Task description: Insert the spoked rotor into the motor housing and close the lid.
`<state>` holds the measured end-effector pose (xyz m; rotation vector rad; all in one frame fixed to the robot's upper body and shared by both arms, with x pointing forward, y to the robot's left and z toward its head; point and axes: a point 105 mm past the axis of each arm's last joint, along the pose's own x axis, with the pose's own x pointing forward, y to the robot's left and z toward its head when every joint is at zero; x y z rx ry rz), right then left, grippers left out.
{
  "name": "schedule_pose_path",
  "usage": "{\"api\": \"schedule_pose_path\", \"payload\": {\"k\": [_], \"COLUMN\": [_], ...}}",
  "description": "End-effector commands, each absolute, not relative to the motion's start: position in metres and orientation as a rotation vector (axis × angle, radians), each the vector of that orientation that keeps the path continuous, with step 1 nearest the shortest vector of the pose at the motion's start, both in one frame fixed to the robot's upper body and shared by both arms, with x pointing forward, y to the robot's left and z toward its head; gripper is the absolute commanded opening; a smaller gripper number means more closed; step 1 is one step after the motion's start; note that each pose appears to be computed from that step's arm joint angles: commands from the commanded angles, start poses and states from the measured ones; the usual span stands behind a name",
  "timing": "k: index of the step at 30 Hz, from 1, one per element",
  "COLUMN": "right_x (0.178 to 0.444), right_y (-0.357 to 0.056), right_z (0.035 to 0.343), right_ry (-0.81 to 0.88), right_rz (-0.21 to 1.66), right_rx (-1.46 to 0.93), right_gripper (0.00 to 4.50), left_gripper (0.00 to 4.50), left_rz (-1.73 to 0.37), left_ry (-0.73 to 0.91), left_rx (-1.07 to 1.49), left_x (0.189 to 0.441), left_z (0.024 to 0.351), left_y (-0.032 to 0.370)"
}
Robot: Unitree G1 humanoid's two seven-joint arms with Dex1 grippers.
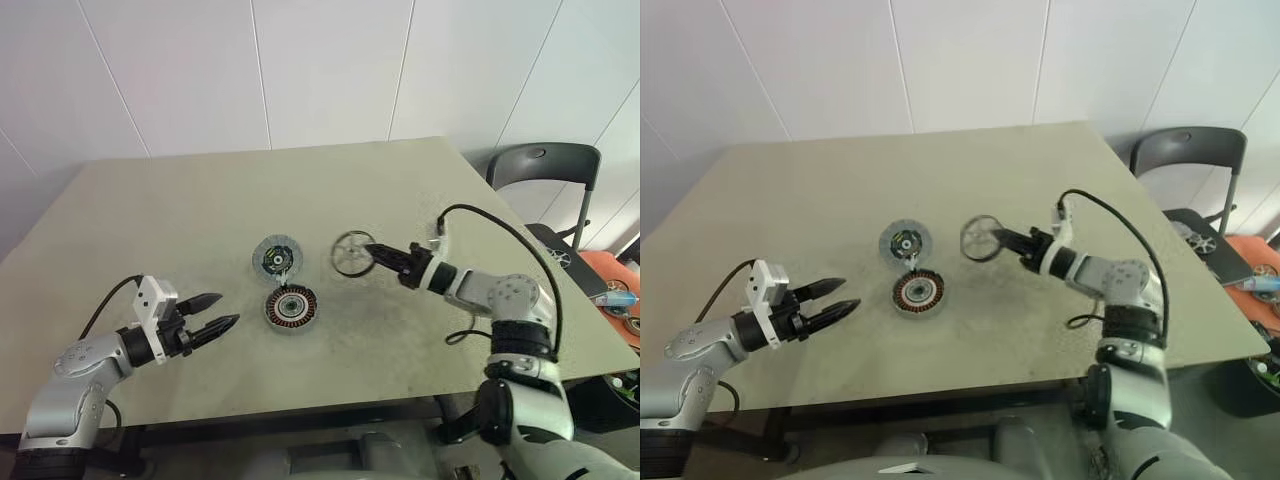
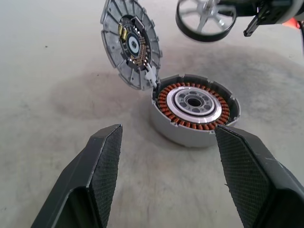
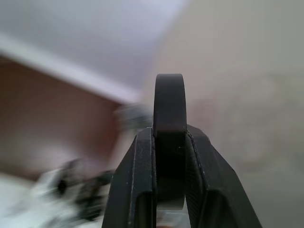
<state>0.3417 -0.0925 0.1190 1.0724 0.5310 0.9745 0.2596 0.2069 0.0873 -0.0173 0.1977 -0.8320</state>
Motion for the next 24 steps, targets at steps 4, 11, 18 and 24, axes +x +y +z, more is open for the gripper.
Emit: {"api": "schedule_pose_path", "payload": {"k": [4, 11, 18, 24], "right_x": [0.314, 0.301, 0.304, 0.312], "right_y": [-0.038, -0.018, -0.016, -0.019], "right_z": [0.119, 0.098, 0.088, 0.088], "right_ry": [0.676, 0.824, 0.828, 0.782], "right_rz": [1.121, 1.131, 1.093, 1.070], "right_rx": [1.100, 0.999, 1.022, 1.047], "right_gripper": [0.40, 0.40, 0.40, 0.40], "left_gripper": [3.30, 3.30, 3.30, 3.30], "left_rz": [-0.839, -0.830, -0.826, -0.830], "left_ry": [0.130, 0.129, 0.133, 0.137], "left_rx": [-0.011, -0.015, -0.021, -0.024], "left_x": [0.263, 0.263, 0.261, 0.261], "left_z": [0.106, 0.107, 0.105, 0.102], "left_y": [0.197, 0.195, 0.195, 0.197]}}
